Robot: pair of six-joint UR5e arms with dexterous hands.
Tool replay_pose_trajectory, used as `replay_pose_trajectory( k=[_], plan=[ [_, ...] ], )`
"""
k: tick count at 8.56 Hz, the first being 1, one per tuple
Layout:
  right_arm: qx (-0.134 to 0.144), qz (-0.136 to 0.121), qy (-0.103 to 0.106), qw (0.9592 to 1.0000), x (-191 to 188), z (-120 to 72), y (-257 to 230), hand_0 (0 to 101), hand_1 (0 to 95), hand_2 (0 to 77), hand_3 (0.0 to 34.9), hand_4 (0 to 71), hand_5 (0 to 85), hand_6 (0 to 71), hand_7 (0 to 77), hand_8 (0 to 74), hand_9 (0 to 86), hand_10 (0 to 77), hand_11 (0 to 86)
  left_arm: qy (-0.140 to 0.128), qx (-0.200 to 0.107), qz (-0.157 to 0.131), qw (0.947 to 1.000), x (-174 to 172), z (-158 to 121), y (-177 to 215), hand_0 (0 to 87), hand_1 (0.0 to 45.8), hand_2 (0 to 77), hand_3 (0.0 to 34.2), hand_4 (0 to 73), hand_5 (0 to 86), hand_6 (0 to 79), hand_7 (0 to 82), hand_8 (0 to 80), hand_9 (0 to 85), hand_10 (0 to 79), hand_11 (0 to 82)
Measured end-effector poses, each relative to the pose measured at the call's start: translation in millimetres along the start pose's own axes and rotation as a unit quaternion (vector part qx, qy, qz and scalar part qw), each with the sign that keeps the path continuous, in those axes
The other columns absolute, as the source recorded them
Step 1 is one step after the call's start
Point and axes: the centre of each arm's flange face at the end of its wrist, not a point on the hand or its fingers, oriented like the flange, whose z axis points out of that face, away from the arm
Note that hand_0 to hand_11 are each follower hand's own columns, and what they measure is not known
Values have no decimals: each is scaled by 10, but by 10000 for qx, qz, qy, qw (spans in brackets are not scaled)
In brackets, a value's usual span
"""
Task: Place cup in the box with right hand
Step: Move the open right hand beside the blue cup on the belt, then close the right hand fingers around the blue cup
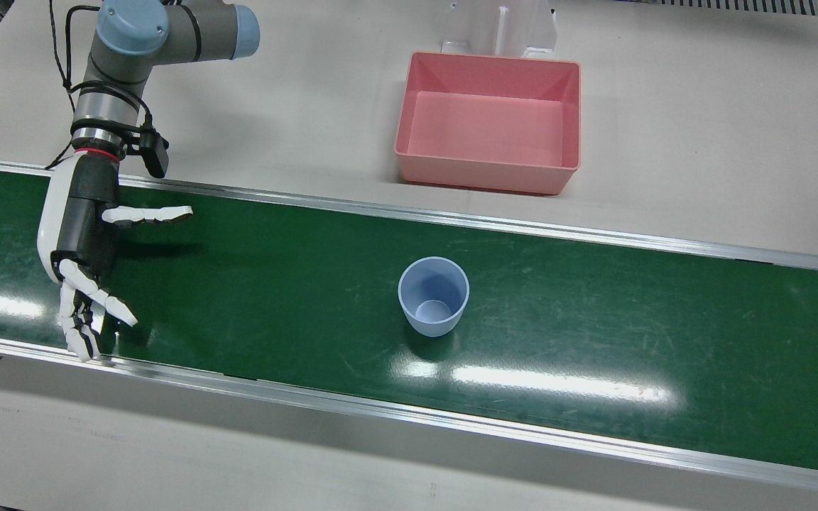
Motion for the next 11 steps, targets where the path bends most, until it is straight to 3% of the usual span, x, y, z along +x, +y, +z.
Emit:
replay_pose_trajectory(
  k=[3, 4, 5, 6, 7, 8, 9, 10, 11],
  plan=[
    [2, -9, 1, 10000, -4, 3, -1, 542, 164, 27, 0, 175, 60, 60, 191, 87, 169, 22, 49, 0, -1, 2, 10000, 0, 0, 0, 0, 5, 11, 0, 11, 0, 5, 5, 0, 0, 0, 0],
    [1, -9, 2, 10000, -3, 3, 0, 550, 82, 27, 0, 196, 60, 54, 191, 87, 169, 22, 49, 0, -2, 2, 10000, 0, 0, 0, 0, 5, 11, 0, 11, 0, 5, 5, 0, 0, 0, 0],
    [-1, -11, 2, 10000, -2, 3, 1, 549, 158, 38, 0, 169, 60, 54, 191, 87, 175, 22, 49, 0, -2, 2, 10000, 0, 0, 0, 0, 5, 11, 0, 11, 0, 5, 5, 0, 0, 0, 0],
    [-3, -13, 6, 10000, -1, 3, 1, 549, 158, 38, 0, 169, 60, 54, 191, 87, 175, 22, 49, 0, -4, 3, 10000, 0, 2, 2, 0, 5, 11, 0, 11, 0, 0, 5, 0, 0, 0, 0],
    [-9, -12, 9, 10000, 0, 5, 6, 518, 196, 147, 0, 115, 65, 54, 191, 87, 169, 22, 49, 0, 0, 2, 10000, 0, 1, 0, 0, 5, 11, 0, 11, 5, 5, 5, 0, 0, 0, 0],
    [-24, -12, 20, 10000, 11, 7, 25, 559, 153, 33, 0, 191, 60, 60, 191, 87, 169, 22, 49, 0, 1, 2, 10000, 0, 1, -1, 0, 5, 11, 0, 11, 0, 5, 5, 0, 0, 0, 0],
    [-49, -10, 51, 10000, 45, 2, 56, 559, 153, 33, 0, 191, 60, 60, 191, 87, 169, 22, 49, 0, 2, 1, 10000, 0, 1, -3, 0, 5, 11, 0, 11, 0, 5, 5, 0, 0, 0, 0],
    [-65, -11, 88, 9999, 85, -8, 75, 530, 180, 22, 0, 136, 65, 60, 191, 87, 175, 22, 49, 0, 4, 1, 10000, 0, 0, -5, 0, 5, 11, 0, 11, 0, 0, 5, 0, 0, 0, 0],
    [-75, -9, 110, 9999, 109, -13, 88, 530, 164, 131, 0, 147, 65, 60, 191, 87, 175, 22, 49, 0, 2, 1, 10000, 1, 2, -4, 0, 5, 11, 0, 11, 0, 5, 5, 0, 0, 0, 0]
  ],
)
